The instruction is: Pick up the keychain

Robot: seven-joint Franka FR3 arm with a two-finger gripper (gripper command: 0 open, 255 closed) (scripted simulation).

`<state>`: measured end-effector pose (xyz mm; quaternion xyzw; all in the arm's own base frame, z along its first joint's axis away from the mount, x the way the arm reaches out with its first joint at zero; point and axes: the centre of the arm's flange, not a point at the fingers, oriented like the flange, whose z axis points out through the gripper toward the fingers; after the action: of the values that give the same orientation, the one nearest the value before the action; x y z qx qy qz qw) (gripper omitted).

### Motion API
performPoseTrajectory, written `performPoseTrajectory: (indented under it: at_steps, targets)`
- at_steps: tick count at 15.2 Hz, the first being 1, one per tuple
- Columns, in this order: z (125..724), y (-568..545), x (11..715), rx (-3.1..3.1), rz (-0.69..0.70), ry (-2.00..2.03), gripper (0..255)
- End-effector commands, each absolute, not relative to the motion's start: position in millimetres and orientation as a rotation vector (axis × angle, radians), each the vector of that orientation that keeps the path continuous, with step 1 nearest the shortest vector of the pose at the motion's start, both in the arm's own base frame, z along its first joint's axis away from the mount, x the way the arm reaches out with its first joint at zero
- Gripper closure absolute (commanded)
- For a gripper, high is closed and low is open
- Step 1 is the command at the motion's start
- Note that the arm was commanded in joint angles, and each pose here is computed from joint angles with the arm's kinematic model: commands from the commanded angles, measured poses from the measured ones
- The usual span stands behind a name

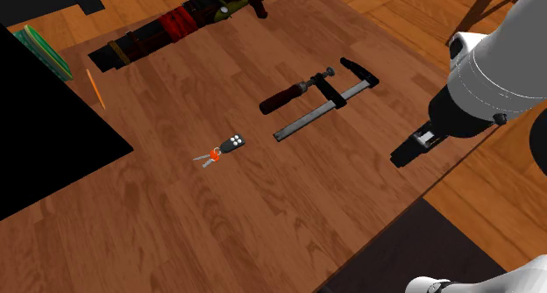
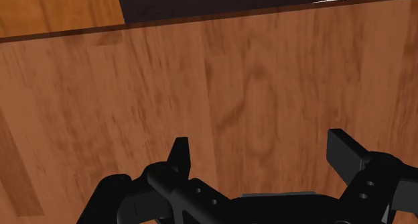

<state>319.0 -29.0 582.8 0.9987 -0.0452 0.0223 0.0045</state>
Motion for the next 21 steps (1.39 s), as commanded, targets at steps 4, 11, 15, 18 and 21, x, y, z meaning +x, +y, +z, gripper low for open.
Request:
performPoseTrajectory:
  at_steps: [4, 11, 15, 18, 21]
  targets:
    - [575, 1, 345, 3.125, 0.060, -0.230, 0]
    - [557, 64, 411, 3.106, 0.037, -0.435, 0]
    - [546, 96, 453, 3.089, 0.024, -0.551, 0]
    - [538, 119, 485, 3.073, 0.014, -0.638, 0]
    - [529, 139, 519, 3.055, 0.004, -0.724, 0]
